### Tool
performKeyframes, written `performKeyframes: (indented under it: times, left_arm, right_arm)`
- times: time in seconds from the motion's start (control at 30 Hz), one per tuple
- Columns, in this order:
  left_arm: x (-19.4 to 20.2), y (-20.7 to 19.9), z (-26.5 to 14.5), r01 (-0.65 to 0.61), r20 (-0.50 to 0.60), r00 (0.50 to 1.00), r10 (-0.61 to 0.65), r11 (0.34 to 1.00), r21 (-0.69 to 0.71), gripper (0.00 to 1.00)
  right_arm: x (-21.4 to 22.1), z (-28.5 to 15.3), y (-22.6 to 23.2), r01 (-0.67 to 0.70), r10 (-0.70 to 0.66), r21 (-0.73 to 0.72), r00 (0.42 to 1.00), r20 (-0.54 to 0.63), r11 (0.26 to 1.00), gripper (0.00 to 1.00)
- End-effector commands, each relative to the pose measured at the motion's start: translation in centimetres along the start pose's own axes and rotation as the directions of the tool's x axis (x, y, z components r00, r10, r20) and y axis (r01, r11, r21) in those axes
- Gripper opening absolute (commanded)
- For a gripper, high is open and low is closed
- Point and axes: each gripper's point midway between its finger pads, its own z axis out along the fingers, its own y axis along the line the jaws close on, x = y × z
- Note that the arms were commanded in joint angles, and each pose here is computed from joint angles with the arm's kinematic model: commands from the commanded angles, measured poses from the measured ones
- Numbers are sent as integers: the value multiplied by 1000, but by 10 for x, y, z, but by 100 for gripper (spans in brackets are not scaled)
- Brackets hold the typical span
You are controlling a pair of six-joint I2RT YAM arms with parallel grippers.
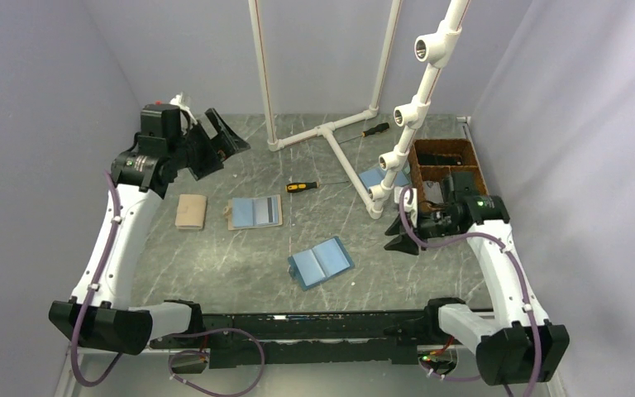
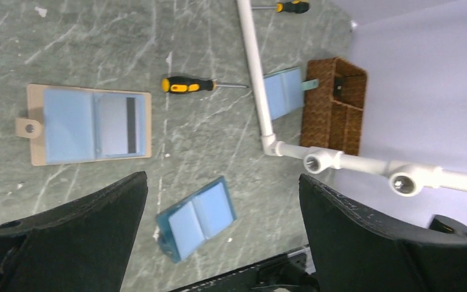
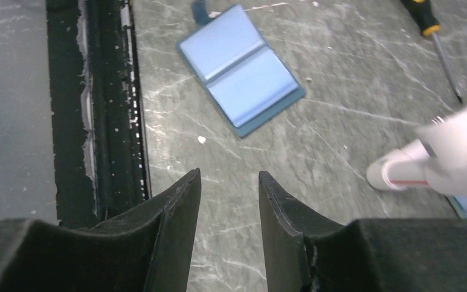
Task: Take the credit cards out of the card holder
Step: Place the card holder at the center of the board, then reset both arms
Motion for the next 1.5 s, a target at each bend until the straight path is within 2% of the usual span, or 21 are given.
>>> performKeyframes:
  times: [0.0, 0.2, 0.33, 0.7, 0.8, 0.97, 1.07, 1.13, 1.23, 1.33, 1.47]
  left_arm:
    - [-8, -27, -25, 97, -6, 995, -97, 994, 46, 99]
    - [-28, -74, -48, 145, 6, 989, -149, 970, 195, 99]
    - [-36, -91, -58, 155, 12, 987, -163, 961, 231, 99]
    - [-37, -105, -58, 145, 2, 988, -152, 947, 288, 99]
    - [-36, -98, -52, 77, 40, 995, -92, 956, 283, 99]
    - [-18, -51, -14, -106, 96, 992, 87, 971, 216, 99]
    - [0, -35, 3, -249, 98, 968, 230, 929, 275, 99]
    - [13, -33, 8, -331, 110, 944, 312, 877, 348, 99]
    - [25, -26, 11, -406, 141, 913, 382, 824, 396, 99]
    - [30, -8, 16, -449, 149, 893, 425, 815, 366, 99]
    - [25, 8, 16, -480, 150, 877, 456, 829, 286, 99]
  right_arm:
    - [-14, -19, -5, 25, -27, 17, 994, 106, 1000, 43]
    - [1, -32, -16, -29, 19, 88, 993, 115, 996, 43]
    - [6, -35, -23, -59, 45, 111, 992, 120, 992, 43]
    - [8, -34, -29, -92, 77, 113, 989, 127, 989, 43]
    - [6, -36, -31, -110, 93, 132, 987, 129, 985, 43]
    - [5, -46, -44, -144, 118, 215, 985, 130, 966, 43]
    - [8, -53, -54, -175, 144, 280, 981, 127, 944, 45]
    - [9, -59, -58, -188, 154, 322, 980, 128, 928, 47]
    - [12, -65, -61, -205, 170, 369, 977, 126, 907, 51]
    - [16, -74, -67, -264, 226, 435, 964, 138, 861, 59]
    - [25, -99, -95, -421, 344, 567, 907, 245, 707, 78]
